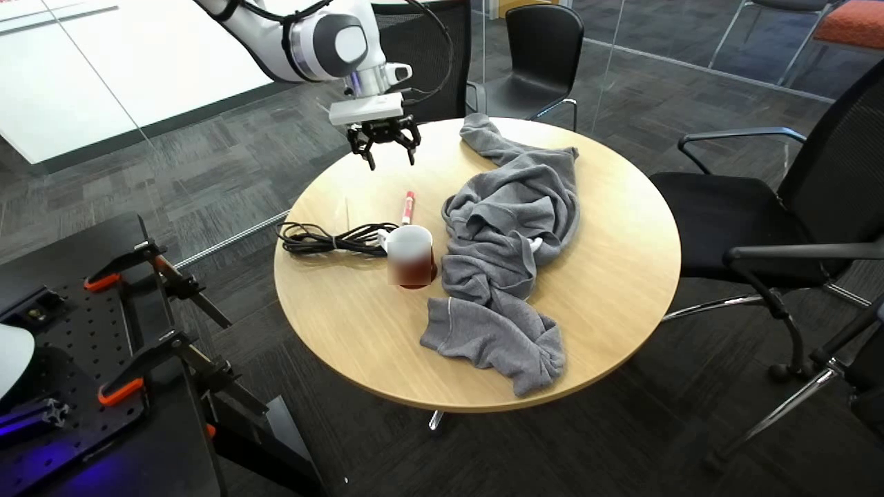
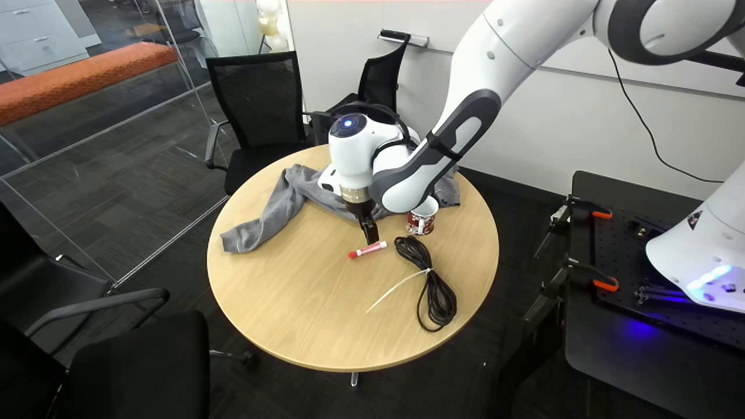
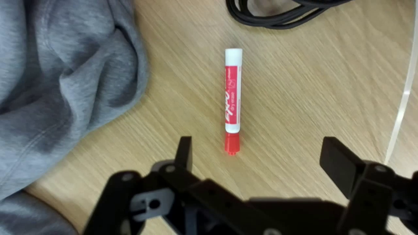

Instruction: Move the marker to the right

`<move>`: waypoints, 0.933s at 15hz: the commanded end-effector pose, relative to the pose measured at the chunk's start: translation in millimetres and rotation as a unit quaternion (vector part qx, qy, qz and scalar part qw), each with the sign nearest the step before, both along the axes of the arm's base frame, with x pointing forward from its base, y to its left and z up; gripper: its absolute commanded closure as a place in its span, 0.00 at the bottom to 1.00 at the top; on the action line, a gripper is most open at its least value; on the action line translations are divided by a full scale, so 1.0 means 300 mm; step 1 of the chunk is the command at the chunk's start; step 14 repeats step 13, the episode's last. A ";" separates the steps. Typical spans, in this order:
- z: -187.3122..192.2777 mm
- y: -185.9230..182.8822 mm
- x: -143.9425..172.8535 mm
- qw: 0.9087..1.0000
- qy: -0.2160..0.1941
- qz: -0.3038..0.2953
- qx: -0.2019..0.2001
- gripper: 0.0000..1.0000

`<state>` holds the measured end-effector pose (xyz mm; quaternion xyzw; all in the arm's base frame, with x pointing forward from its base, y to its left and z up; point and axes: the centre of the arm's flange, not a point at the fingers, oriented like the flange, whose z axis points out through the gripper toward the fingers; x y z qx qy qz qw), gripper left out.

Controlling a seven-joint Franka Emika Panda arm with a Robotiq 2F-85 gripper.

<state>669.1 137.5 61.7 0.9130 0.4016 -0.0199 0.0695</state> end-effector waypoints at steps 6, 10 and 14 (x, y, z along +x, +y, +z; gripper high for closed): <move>0.103 -0.002 -0.099 1.000 -0.025 -0.002 -0.007 0.00; 0.082 -0.003 -0.097 1.000 -0.022 -0.002 -0.008 0.00; 0.083 -0.003 -0.096 1.000 -0.023 -0.002 -0.007 0.00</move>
